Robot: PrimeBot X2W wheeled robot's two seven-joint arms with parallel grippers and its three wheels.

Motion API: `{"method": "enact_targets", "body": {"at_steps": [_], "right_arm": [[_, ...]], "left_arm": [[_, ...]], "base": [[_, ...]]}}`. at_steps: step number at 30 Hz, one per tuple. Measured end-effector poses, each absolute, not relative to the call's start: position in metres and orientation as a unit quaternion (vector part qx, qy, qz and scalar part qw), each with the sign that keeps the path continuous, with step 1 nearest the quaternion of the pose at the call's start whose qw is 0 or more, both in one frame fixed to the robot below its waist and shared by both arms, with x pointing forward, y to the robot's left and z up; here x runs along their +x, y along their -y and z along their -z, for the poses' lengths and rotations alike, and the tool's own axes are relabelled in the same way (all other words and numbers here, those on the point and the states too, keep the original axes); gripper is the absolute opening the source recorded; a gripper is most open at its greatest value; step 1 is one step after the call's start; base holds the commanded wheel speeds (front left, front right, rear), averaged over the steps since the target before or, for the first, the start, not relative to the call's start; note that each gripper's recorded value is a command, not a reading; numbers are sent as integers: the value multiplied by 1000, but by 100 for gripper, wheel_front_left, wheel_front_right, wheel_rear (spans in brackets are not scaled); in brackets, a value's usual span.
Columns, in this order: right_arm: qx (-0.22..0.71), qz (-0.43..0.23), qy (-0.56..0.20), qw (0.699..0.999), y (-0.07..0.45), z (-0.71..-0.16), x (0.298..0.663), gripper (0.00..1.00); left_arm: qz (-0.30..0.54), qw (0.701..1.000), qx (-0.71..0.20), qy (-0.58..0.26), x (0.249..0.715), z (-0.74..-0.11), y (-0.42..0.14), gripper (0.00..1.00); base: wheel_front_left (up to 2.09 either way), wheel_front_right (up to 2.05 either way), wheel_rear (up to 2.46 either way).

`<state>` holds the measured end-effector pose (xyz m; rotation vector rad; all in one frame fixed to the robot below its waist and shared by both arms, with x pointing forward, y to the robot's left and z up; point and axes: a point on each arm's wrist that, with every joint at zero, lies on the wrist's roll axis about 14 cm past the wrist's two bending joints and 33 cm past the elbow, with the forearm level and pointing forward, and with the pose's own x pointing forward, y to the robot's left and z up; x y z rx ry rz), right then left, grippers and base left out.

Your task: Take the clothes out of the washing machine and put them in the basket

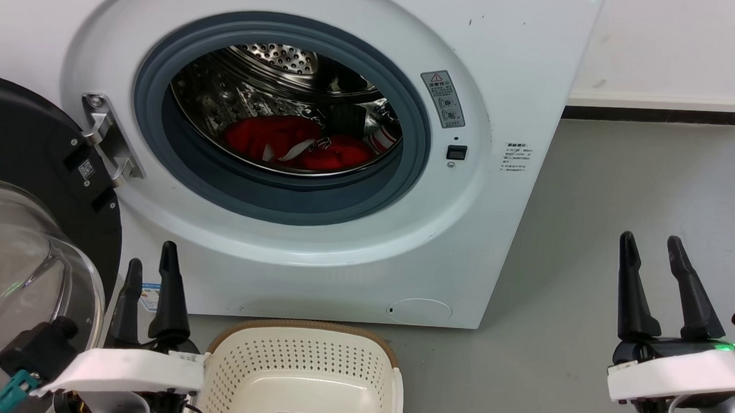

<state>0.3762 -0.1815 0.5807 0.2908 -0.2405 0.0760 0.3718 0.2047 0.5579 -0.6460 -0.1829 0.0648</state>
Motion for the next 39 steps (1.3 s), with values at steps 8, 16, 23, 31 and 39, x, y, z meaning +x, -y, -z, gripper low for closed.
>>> {"method": "enact_targets", "body": {"at_steps": [8, 16, 23, 31, 39], "right_arm": [[87, -45, 126, 987, 175, -582, 375, 100], [58, -49, 118, 990, 171, -574, 372, 100], [60, -47, 81, 994, 170, -547, 366, 100], [31, -43, 54, 997, 173, -526, 364, 100], [-4, -54, 40, 998, 167, -515, 362, 100]], "left_arm": [[-28, 964, -245, 97, 371, -564, -195, 100], [-20, 978, -175, 107, 369, -569, -184, 100], [0, 987, -135, 86, 366, -555, -168, 100], [7, 994, -90, 68, 364, -540, -160, 100], [11, 997, -37, 65, 361, -533, -156, 100]], "base": [[0, 0, 0], [0, 0, 0], [0, 0, 0], [0, 0, 0], [0, 0, 0]]}}
